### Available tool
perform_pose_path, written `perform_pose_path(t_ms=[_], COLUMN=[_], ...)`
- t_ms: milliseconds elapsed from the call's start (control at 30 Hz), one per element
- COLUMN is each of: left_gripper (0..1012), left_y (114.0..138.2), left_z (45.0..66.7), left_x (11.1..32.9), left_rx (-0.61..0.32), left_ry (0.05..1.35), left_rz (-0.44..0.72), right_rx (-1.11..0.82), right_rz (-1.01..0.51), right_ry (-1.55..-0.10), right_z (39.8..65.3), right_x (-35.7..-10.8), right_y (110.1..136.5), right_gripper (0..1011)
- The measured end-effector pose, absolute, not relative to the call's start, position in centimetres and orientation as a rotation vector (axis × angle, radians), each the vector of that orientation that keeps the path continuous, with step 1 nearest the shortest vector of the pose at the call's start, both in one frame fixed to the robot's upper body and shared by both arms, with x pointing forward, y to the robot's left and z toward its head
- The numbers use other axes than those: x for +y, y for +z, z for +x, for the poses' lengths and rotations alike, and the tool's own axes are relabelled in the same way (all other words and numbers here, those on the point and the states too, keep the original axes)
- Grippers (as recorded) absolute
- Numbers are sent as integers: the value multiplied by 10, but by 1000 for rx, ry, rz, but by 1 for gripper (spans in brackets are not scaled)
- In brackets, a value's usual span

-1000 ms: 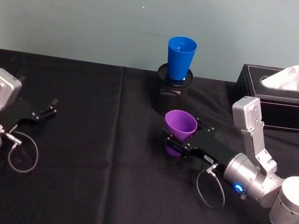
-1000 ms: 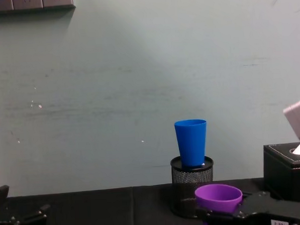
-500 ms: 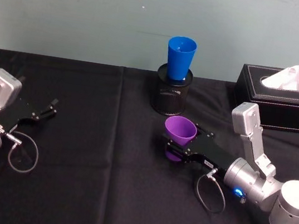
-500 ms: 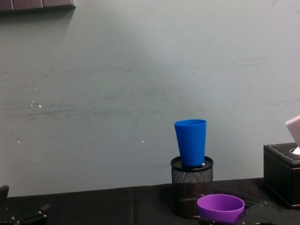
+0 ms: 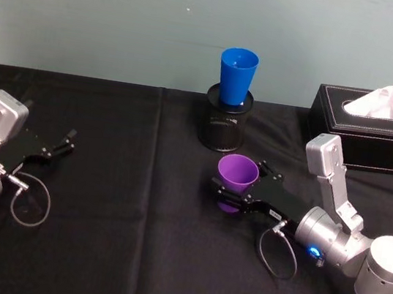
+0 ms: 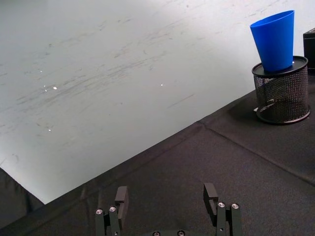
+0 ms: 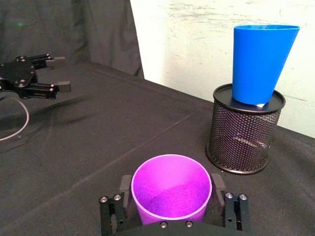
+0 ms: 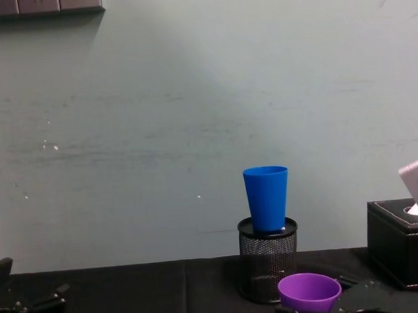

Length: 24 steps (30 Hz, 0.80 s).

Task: Pick up one cup with a gripper and tap it against the other cup.

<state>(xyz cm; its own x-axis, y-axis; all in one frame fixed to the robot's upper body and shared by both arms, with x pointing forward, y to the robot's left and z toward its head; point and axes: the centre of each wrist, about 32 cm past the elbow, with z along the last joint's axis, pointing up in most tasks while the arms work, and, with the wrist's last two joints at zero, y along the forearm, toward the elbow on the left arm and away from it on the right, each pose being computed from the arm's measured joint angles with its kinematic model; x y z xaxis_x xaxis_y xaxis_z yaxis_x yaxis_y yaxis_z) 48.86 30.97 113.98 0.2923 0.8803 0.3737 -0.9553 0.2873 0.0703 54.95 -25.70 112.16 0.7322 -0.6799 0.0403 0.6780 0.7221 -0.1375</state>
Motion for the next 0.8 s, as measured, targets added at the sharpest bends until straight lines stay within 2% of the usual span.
perform_pose_path(t_ms=[200,600,800], left_gripper=[1000,1000,1000], left_y=[1140,1140,1140], left_z=[489,489,489], left_x=[310,310,310], left_rx=[-285,-285,-285], left_ry=[1248,1248,1248], left_rz=[304,304,305], right_rx=[12,-9,-75], right_rz=[-130,-9,-36], right_ry=[-754,-782,-957], right_z=[549,544,535], right_x=[-258,-267,-268], right_y=[1127,1159,1170], right_gripper=[1000,1000,1000])
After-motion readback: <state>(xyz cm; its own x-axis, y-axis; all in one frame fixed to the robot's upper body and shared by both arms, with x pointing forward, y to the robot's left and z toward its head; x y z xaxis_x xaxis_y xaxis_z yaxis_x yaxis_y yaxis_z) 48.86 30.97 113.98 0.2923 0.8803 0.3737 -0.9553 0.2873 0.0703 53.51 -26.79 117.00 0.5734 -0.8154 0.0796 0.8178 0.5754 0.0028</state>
